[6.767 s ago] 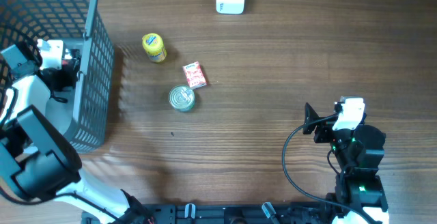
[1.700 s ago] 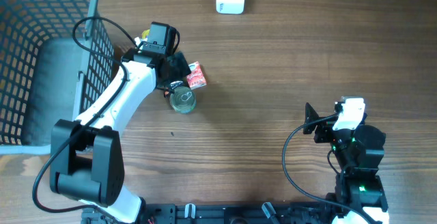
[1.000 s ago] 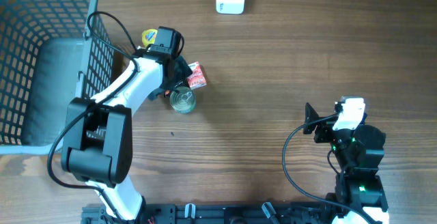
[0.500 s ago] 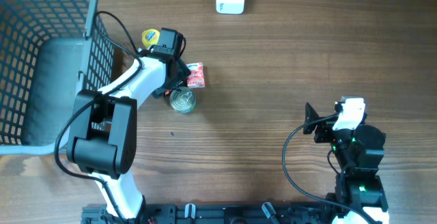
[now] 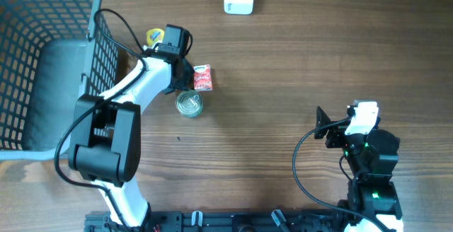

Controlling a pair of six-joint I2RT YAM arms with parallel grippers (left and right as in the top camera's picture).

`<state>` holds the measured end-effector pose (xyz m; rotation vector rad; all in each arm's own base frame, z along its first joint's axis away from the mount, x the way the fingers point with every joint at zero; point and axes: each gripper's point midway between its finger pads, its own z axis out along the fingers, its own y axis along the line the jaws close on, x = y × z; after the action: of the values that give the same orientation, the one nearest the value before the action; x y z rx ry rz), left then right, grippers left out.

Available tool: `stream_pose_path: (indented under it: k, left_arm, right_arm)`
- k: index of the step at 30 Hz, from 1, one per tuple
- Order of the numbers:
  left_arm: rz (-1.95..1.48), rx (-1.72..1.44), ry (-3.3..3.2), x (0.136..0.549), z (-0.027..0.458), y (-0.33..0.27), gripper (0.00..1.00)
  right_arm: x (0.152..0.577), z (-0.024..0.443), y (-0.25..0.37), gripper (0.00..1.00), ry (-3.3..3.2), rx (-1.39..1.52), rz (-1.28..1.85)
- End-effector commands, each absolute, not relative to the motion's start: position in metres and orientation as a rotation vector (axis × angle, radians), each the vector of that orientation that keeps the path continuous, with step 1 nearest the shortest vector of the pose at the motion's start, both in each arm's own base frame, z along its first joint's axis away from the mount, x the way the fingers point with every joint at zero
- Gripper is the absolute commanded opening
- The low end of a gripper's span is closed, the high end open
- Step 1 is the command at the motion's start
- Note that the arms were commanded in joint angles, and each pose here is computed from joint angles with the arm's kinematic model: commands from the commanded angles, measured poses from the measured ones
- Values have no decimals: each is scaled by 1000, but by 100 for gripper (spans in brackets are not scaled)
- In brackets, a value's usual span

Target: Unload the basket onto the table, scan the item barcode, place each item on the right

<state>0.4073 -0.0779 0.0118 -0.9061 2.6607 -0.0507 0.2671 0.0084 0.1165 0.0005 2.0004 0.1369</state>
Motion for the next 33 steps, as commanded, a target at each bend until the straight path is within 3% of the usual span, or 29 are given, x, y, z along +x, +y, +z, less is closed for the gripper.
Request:
stream_pose_path:
  k: [1,14,33]
  left_arm:
    - [-55,-936,2768,386,-17,-82,8]
    - [-125,-934,2785,385,-13,-91,4]
    - [-305,-858,2562,409,82,-96,4]
  right_arm:
    - [270,127,8,100,1978,-3,131]
    - [270,127,8,100,1978,-3,132]
    - [270,127,8,100,1978,-3,131]
